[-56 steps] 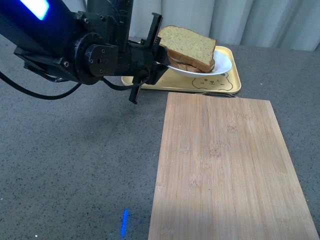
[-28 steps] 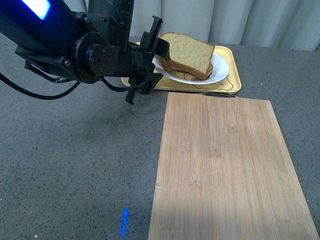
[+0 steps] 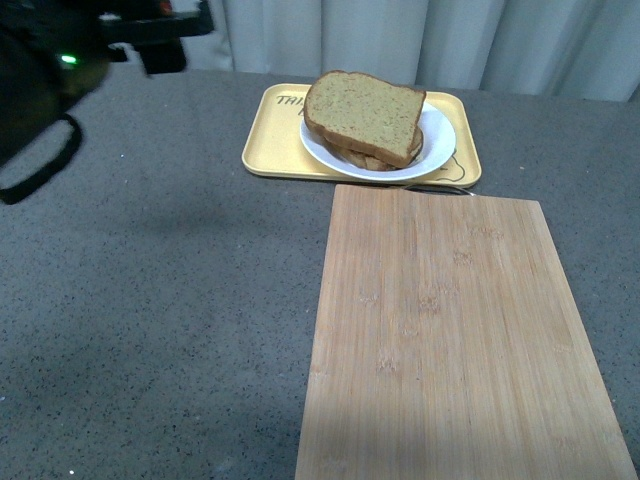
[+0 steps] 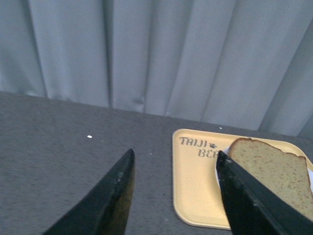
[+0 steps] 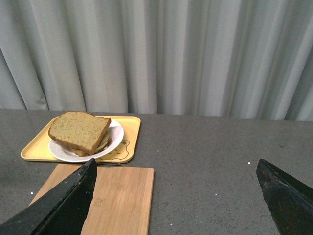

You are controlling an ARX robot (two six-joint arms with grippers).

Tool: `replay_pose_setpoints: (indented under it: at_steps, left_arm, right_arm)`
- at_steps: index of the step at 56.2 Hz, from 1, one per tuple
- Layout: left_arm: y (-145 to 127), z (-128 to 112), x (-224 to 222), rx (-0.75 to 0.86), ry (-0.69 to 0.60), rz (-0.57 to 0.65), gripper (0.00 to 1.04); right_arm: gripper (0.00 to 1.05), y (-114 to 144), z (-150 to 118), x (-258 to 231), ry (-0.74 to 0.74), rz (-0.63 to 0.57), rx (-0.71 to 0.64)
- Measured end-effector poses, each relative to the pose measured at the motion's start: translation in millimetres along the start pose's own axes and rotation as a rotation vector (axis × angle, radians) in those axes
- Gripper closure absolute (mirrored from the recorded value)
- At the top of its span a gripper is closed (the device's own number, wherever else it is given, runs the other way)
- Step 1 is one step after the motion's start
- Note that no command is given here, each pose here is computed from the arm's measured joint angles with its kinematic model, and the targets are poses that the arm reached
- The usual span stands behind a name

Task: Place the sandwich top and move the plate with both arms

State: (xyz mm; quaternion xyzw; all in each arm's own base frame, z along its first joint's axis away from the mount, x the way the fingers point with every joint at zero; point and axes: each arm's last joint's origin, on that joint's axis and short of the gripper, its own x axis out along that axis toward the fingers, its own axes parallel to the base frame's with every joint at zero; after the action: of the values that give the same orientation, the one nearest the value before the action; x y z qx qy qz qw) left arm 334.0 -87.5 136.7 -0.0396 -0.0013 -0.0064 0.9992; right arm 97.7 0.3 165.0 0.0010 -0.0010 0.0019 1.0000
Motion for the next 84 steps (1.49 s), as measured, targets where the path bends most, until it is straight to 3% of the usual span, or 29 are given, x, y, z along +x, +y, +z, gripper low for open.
replay_pose_setpoints:
  at_steps: [16,36,52,84]
  left_arm:
    - [41.8,10.2,-68.8,0.059,0.023,0.010,1.01]
    - [65.7,30.8,-130.9,0.069,0.014,0.011,1.01]
    - [81.9,32.0,-164.1,0.071,0.018,0.012,1.01]
    - [81.9,39.6,-198.4,0.071,-0.005,0.010,1.01]
  right_arm:
    - [0.09,0.0,0.0,0.0,0.000,0.000,0.000]
    - [0.09,0.0,0.0,0.0,0.000,0.000,0.000]
    - [0.09,0.0,0.0,0.0,0.000,0.000,0.000]
    - [0.09,0.0,0.0,0.0,0.000,0.000,0.000]
